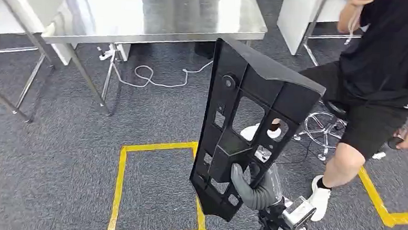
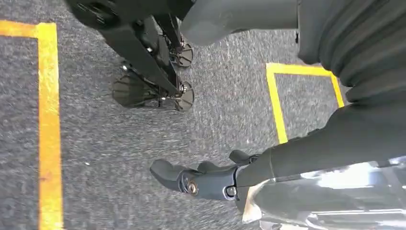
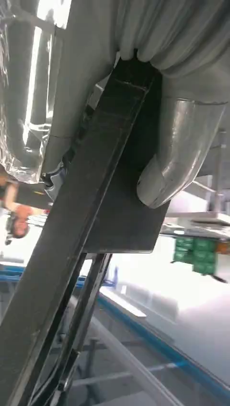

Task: Take the parts from the cabinet and place them on the table.

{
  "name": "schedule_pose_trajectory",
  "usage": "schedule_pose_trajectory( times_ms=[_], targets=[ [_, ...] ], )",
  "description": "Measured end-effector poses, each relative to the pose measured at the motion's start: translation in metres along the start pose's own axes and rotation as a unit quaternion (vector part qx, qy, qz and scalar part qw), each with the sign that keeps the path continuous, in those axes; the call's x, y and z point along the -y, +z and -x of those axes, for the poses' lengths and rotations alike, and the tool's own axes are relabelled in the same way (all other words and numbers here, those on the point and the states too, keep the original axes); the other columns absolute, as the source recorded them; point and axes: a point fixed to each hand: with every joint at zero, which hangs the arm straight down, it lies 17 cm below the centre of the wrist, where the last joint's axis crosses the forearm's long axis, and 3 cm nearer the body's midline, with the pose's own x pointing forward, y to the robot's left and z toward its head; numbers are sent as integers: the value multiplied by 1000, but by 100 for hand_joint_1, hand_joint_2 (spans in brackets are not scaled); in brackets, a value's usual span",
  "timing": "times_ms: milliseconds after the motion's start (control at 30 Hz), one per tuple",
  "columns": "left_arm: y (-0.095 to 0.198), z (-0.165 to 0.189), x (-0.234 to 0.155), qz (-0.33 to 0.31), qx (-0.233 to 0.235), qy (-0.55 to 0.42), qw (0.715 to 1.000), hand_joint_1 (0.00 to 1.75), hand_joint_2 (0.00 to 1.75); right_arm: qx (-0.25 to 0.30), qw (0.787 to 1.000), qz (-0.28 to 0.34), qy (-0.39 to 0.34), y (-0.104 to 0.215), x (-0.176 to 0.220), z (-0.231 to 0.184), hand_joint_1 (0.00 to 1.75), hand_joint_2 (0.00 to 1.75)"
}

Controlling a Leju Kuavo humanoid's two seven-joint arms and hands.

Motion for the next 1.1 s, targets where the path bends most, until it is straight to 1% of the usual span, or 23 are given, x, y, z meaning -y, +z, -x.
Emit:
schedule_pose_trajectory(
  times_ms=[433, 833, 1100],
  targets=[
    [-1, -6, 2, 0, 8, 1, 1000, 0, 175, 0, 1000, 3, -3, -1, -1, 0, 175, 175],
    [1, 0, 1, 0, 8, -2, 1000, 0, 175, 1, 1000, 1, -1, -2, 0, 1, 175, 175],
    [0, -4, 2, -1, 14, -2, 1000, 0, 175, -1, 1000, 4, -1, -4, -2, 1, 175, 175]
  ],
)
